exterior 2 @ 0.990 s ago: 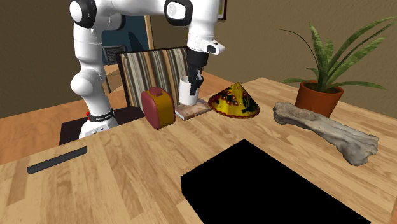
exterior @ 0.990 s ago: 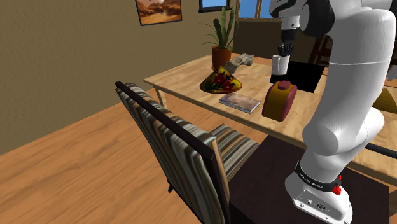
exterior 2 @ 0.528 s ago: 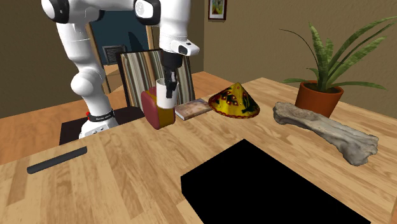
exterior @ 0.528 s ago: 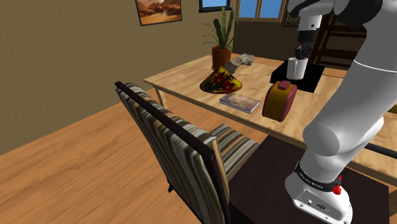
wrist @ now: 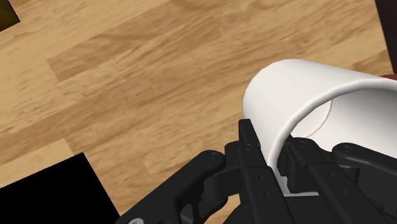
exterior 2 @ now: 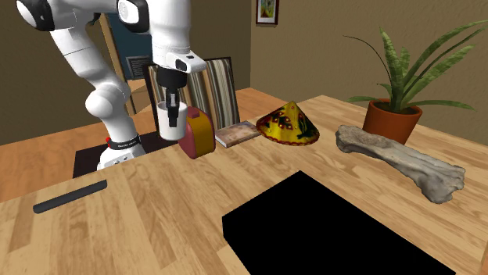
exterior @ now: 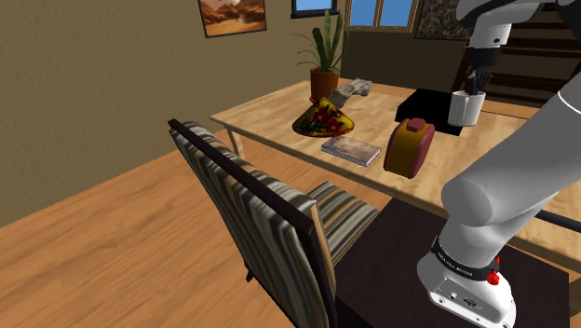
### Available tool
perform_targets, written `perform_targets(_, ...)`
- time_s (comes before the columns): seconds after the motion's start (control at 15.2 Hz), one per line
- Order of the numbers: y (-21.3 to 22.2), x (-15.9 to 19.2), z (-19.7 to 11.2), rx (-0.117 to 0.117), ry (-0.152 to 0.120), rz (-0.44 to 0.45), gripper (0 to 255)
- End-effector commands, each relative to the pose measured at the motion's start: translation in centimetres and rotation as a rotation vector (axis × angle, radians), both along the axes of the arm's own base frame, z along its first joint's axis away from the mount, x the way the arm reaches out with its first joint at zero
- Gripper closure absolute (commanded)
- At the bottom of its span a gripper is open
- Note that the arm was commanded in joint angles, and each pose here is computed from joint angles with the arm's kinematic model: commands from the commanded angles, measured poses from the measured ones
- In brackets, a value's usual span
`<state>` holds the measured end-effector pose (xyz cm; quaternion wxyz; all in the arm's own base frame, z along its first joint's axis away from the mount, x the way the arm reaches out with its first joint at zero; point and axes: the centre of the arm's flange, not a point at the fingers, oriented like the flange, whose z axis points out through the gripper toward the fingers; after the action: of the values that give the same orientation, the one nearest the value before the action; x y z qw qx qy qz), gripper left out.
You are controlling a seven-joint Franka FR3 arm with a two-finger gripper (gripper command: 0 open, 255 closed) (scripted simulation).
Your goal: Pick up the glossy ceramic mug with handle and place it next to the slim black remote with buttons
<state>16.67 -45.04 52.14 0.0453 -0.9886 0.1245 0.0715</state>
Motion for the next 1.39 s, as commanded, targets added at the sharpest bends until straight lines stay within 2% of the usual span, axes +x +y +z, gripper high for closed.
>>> perform_targets(0.0,0.9,-2.7,-0.1,0.0,0.001,0.002,255)
perform_targets(1.12,5.4,-24.7,0.0,0.0,0.001,0.002,255)
perform_targets(1.32,5.5,-25.4,-1.1,0.0,0.001,0.002,255)
